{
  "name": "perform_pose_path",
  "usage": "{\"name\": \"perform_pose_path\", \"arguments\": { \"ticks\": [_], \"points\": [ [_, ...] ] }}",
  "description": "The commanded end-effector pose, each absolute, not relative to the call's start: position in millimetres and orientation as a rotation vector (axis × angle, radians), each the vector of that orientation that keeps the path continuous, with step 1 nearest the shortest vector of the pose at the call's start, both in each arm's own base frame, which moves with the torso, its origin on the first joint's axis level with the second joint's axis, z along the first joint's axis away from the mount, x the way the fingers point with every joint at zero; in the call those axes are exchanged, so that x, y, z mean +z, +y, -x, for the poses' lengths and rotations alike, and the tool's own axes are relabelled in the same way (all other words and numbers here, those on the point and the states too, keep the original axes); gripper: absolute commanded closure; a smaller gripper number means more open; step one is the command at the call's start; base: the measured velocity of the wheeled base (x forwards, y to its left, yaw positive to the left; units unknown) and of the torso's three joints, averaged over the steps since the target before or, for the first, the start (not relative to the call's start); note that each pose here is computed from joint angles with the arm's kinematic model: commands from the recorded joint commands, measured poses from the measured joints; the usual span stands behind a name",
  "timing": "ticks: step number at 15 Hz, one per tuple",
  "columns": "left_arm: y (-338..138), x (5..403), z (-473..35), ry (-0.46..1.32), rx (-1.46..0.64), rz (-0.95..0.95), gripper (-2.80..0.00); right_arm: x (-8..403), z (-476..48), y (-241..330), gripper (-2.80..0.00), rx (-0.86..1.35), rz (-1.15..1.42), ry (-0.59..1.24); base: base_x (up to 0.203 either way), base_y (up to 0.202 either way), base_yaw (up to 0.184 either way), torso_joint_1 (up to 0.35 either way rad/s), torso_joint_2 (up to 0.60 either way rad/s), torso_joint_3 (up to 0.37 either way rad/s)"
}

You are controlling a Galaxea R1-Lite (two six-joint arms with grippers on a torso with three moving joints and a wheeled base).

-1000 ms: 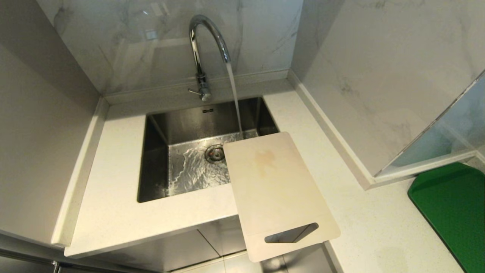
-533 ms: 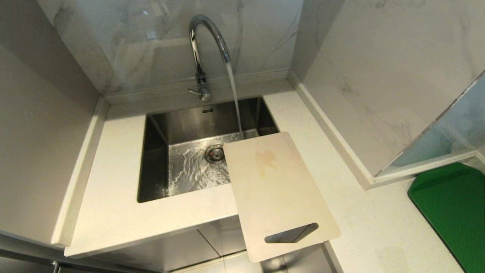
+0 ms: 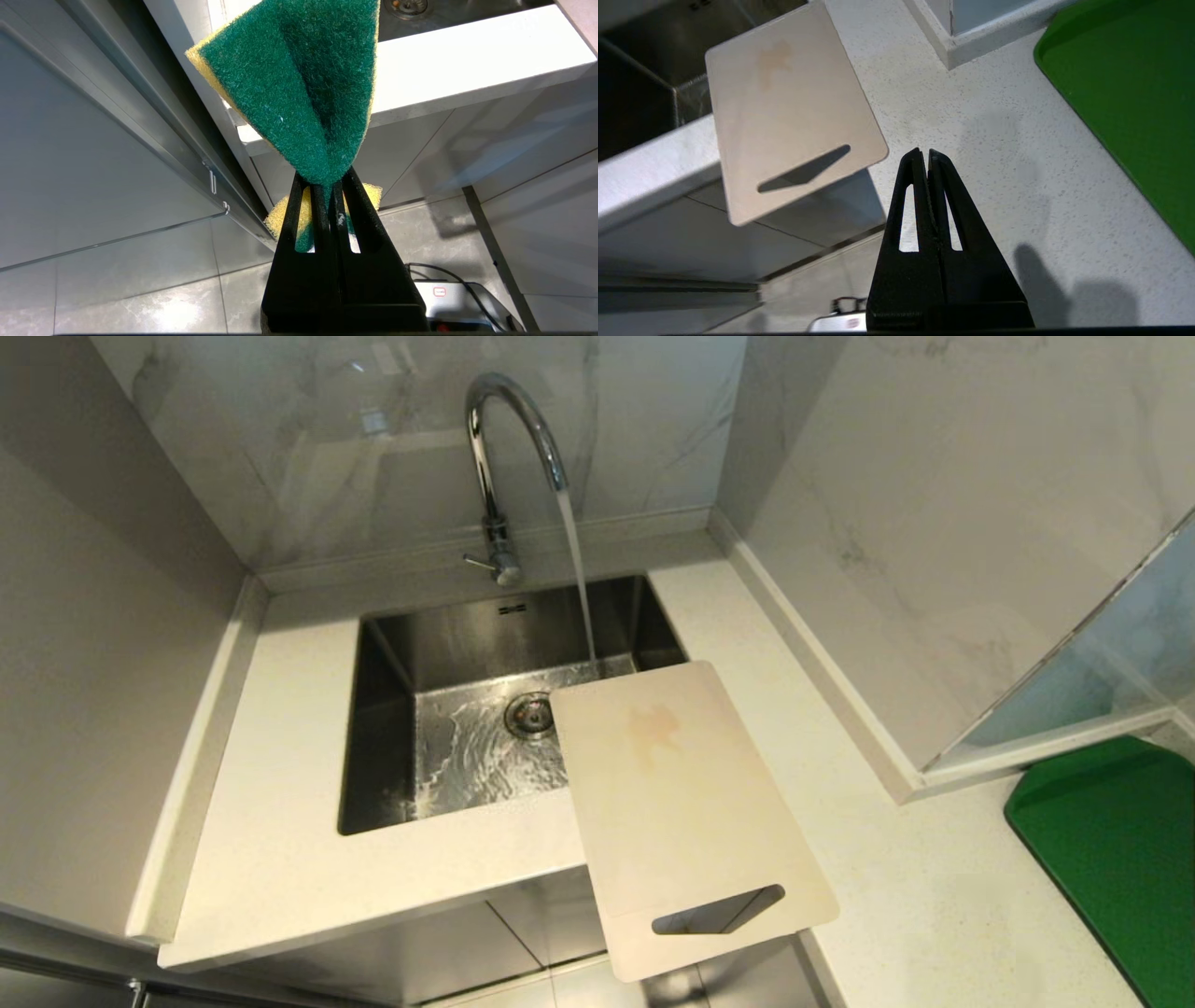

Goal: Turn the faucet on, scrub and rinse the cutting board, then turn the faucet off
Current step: Pick up the cutting board

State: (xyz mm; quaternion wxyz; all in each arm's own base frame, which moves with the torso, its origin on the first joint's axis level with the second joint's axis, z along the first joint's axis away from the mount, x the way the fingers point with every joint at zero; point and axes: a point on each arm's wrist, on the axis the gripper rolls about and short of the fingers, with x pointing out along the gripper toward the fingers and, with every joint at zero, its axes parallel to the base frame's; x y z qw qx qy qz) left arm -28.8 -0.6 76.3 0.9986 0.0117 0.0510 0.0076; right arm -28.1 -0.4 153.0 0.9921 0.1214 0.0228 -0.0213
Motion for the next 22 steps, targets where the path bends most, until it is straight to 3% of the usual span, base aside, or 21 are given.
{"name": "perform_pose_path", "arguments": {
  "ticks": [1,6,10,22],
  "points": [
    [-0.6,76.1,28.9,0.101,0.016,-0.024,0.00,188.8,-14.0,-1.0,0.00,-0.104,-0.405,0.261,0.000,0.000,0.000,0.000,0.00,0.000],
    [-0.6,76.1,28.9,0.101,0.016,-0.024,0.00,224.4,-107.6,3.5,0.00,-0.283,-0.927,0.770,0.000,0.000,0.000,0.000,0.00,0.000],
    [-0.6,76.1,28.9,0.101,0.016,-0.024,0.00,221.1,-160.3,40.8,0.00,-0.378,-1.178,1.088,0.000,0.000,0.000,0.000,0.00,0.000],
    [-0.6,76.1,28.9,0.101,0.017,-0.023,0.00,171.9,-224.7,87.0,0.00,-0.461,-1.173,1.256,0.000,0.000,0.000,0.000,0.00,0.000]
  ]
}}
